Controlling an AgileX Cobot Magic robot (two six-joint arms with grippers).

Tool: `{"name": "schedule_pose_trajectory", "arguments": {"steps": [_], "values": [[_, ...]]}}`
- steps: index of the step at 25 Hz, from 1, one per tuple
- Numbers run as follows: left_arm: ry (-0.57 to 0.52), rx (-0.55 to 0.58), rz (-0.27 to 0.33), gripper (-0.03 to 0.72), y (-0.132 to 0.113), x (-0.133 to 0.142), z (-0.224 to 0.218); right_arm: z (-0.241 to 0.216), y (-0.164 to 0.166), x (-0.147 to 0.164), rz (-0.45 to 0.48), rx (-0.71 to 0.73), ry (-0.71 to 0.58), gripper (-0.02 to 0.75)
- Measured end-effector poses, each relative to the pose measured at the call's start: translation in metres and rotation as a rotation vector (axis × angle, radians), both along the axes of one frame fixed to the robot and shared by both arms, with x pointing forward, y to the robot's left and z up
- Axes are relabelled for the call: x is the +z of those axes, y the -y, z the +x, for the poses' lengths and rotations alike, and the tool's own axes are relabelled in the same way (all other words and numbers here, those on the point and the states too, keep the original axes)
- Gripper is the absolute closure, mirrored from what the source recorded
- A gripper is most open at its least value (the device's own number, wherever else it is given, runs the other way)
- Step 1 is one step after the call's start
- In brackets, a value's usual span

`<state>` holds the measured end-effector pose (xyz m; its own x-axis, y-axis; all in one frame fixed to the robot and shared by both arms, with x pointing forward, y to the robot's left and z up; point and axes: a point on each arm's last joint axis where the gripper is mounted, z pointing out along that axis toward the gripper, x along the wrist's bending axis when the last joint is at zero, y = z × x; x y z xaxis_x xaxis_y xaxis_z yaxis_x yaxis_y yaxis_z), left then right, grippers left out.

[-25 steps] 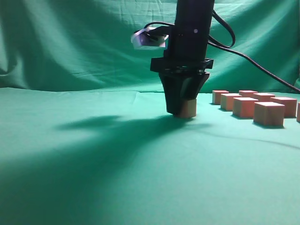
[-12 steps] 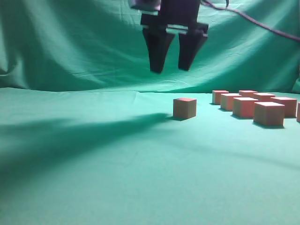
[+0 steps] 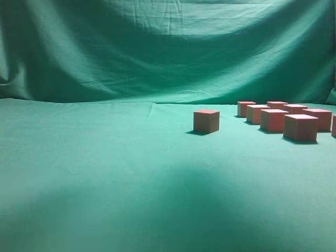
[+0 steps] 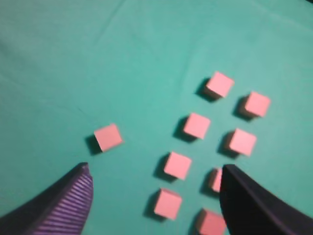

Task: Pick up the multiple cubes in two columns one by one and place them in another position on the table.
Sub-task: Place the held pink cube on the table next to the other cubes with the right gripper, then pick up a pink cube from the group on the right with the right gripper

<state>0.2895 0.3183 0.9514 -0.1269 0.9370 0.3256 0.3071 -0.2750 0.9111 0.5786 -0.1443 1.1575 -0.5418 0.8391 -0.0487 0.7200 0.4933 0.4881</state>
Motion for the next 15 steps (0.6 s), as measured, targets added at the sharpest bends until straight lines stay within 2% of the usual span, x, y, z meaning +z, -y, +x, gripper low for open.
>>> {"name": "schedule_pose_trajectory", "arguments": {"steps": [3,8,12,15], "values": [[0.000,0.000,0.000,0.688,0.000,0.000,0.000,-0.021,0.043,-0.003,-0.001,-0.141,-0.049,0.206],[0.000,0.000,0.000,0.688,0.000,0.000,0.000,-0.054,0.095,-0.045,-0.042,-0.301,-0.209,0.206],[0.000,0.000,0.000,0.688,0.000,0.000,0.000,-0.073,0.114,-0.084,-0.080,-0.373,-0.345,0.206],[0.000,0.000,0.000,0.688,0.000,0.000,0.000,-0.080,0.123,-0.117,-0.090,-0.403,-0.383,0.206]]}}
